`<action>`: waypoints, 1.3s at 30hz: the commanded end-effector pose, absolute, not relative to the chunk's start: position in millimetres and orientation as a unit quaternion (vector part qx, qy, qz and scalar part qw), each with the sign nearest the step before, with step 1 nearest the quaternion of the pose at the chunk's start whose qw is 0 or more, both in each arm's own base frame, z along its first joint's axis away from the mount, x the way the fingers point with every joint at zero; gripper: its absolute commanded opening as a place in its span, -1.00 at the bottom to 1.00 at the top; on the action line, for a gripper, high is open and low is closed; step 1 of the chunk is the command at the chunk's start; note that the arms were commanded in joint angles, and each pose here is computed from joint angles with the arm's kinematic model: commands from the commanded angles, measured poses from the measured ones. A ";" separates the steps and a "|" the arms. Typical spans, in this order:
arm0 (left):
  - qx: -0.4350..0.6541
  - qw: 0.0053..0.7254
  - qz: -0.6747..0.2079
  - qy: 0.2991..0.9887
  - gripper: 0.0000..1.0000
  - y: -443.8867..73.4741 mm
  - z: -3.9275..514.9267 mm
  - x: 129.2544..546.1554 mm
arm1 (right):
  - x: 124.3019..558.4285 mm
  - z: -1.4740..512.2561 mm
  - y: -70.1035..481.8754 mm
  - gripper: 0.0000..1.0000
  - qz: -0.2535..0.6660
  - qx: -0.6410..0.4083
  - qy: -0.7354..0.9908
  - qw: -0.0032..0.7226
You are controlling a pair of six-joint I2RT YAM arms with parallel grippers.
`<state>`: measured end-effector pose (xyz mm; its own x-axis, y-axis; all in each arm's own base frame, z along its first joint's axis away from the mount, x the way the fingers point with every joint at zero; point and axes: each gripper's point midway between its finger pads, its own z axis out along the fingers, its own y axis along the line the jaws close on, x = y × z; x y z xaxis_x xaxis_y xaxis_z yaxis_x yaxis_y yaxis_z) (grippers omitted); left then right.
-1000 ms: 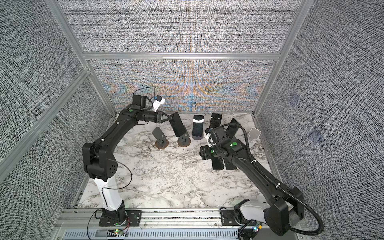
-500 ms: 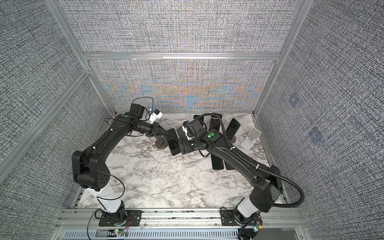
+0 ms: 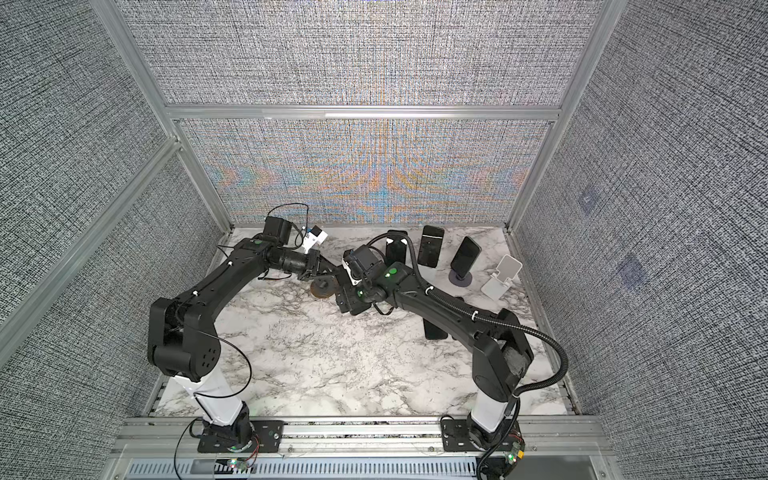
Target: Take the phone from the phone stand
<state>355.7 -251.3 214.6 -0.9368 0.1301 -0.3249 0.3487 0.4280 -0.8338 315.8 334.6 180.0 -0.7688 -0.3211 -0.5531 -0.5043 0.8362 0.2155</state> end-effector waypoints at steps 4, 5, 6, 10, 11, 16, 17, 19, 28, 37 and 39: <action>0.157 0.110 -0.535 0.823 -1.00 -254.8 223.2 354.4 | 325.1 184.2 337.4 0.59 0.178 -0.219 0.919 0.277; 0.156 0.107 -0.536 0.823 -1.00 -255.0 222.3 354.1 | 326.4 184.9 338.8 0.56 0.179 -0.218 0.917 0.282; 0.157 0.106 -0.538 0.821 -1.00 -255.5 222.4 354.2 | 326.8 182.1 341.1 0.54 0.181 -0.218 0.915 0.286; 0.161 0.108 -0.541 0.818 -1.00 -255.9 224.8 353.4 | 332.9 180.6 336.2 0.44 0.168 -0.209 0.914 0.305; 0.163 0.110 -0.541 0.818 -1.00 -255.7 225.3 353.2 | 334.1 182.6 336.1 0.42 0.170 -0.208 0.912 0.310; 0.166 0.106 -0.548 0.813 -1.00 -257.0 226.3 351.7 | 336.4 184.7 337.9 0.38 0.172 -0.214 0.908 0.317; 0.167 0.106 -0.548 0.813 -1.00 -256.8 226.6 351.7 | 337.0 184.3 336.8 0.38 0.170 -0.214 0.908 0.316; 0.168 0.107 -0.547 0.813 -1.00 -257.1 226.9 351.2 | 337.6 183.9 335.3 0.37 0.171 -0.212 0.910 0.314; 0.167 0.107 -0.547 0.813 -1.00 -257.5 223.8 352.4 | 336.8 183.5 335.8 0.21 0.180 -0.209 0.910 0.310; 0.164 0.102 -0.552 0.811 -1.00 -258.3 219.9 353.4 | 336.7 176.8 331.6 0.30 0.180 -0.202 0.916 0.296; 0.164 0.101 -0.554 0.810 -1.00 -258.6 219.9 353.4 | 338.2 174.9 328.6 0.49 0.177 -0.199 0.919 0.292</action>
